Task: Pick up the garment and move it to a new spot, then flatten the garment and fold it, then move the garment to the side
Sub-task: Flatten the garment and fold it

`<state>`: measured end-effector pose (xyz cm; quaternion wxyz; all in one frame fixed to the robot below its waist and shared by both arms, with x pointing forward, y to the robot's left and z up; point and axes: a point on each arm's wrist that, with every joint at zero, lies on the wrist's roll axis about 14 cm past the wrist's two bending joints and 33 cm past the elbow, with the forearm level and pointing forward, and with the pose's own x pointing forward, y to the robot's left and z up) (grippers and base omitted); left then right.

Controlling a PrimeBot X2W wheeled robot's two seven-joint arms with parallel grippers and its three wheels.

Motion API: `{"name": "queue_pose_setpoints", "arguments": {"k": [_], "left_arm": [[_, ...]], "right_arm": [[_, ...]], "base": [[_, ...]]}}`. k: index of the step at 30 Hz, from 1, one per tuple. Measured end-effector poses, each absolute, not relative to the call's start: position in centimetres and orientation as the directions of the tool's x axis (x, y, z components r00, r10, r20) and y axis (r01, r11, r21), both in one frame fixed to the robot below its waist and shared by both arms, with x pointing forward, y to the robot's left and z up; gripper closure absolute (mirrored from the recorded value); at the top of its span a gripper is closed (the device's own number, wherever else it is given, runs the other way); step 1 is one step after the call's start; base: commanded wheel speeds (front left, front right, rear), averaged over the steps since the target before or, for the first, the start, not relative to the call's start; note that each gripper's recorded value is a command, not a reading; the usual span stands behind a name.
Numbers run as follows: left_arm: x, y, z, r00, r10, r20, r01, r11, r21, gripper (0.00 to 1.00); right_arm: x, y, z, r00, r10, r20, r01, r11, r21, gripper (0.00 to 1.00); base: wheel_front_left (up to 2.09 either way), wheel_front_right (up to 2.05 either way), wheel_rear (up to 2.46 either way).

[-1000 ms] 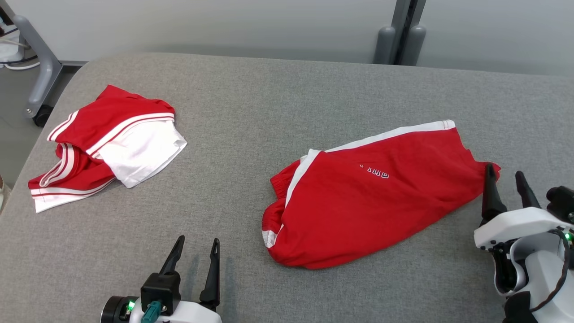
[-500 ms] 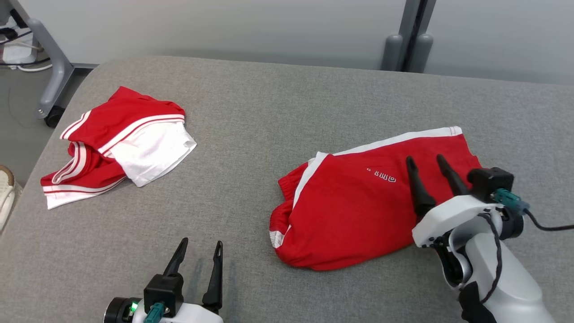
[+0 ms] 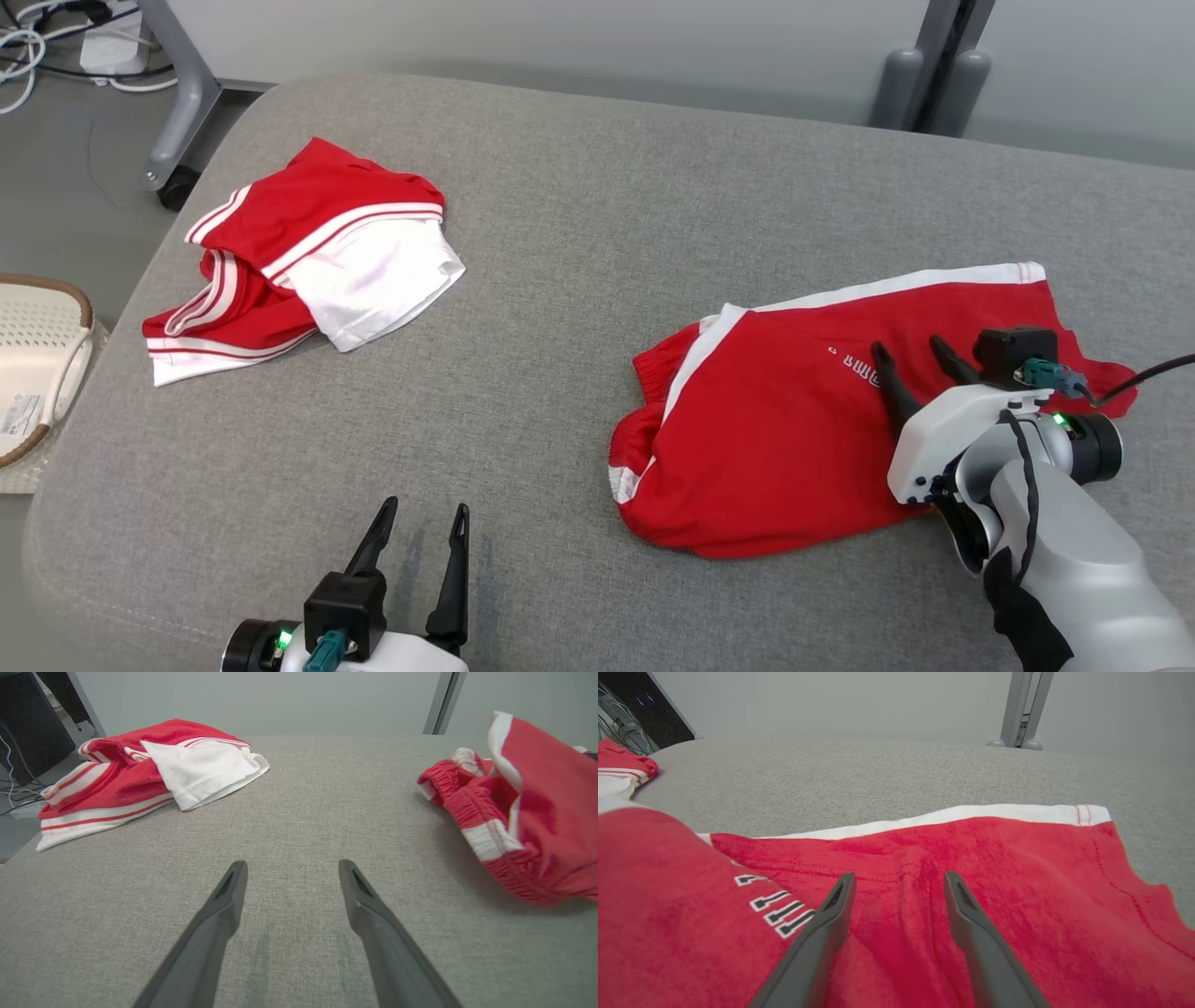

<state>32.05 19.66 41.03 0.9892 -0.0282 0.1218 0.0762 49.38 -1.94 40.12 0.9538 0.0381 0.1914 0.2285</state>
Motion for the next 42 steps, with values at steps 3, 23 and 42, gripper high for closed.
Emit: {"name": "queue_pose_setpoints", "arguments": {"k": [3,23,42], "left_arm": [[32.0,19.8,40.8,0.956,0.151,-0.253,-0.166,0.985,-0.038,0.00],[35.2,15.8,42.5,0.983,0.010,-0.183,-0.022,0.998,-0.065,0.00],[35.7,10.2,44.0,0.973,-0.187,-0.135,0.165,0.974,-0.157,0.00]], "right_arm": [[49.4,-1.7,39.3,0.809,0.453,-0.375,-0.427,0.891,0.155,0.62],[48.5,-12.0,47.5,0.977,0.211,-0.041,-0.193,0.944,0.267,1.00],[38.9,-19.2,42.0,0.979,-0.003,-0.203,0.053,0.969,0.240,0.00]], "base": [[0.00,0.00,0.00],[0.00,0.00,0.00],[0.00,0.00,0.00]]}}
